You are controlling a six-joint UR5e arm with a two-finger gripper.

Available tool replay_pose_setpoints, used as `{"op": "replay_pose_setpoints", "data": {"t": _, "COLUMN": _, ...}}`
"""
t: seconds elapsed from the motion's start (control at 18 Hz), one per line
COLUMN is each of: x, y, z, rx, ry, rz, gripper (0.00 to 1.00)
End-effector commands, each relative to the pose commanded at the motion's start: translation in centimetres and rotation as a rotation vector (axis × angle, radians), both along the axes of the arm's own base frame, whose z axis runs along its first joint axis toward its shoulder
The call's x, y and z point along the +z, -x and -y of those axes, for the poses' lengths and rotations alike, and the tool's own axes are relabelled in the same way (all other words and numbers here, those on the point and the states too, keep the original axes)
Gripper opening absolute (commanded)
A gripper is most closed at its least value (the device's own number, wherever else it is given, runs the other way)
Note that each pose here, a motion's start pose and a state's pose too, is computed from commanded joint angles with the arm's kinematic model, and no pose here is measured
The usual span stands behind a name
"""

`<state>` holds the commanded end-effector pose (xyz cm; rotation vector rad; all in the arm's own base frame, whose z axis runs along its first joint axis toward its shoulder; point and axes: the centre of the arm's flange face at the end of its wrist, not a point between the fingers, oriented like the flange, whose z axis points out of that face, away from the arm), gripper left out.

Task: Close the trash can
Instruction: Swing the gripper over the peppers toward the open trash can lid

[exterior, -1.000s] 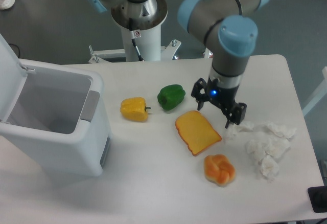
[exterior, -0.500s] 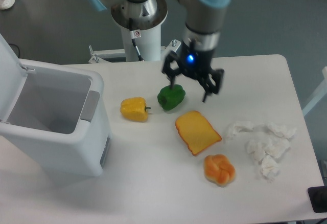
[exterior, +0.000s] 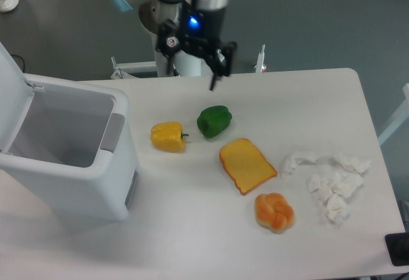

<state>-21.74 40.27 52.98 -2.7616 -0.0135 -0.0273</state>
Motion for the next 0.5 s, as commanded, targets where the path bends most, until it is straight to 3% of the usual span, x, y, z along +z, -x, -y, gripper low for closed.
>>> {"op": "replay_pose_setpoints", "data": {"t": 0.5, "x": 2.5, "y": -9.2, "z": -1.7, "rx": 0.039, "ry": -0.06, "rz": 0.083, "gripper": 1.0}}
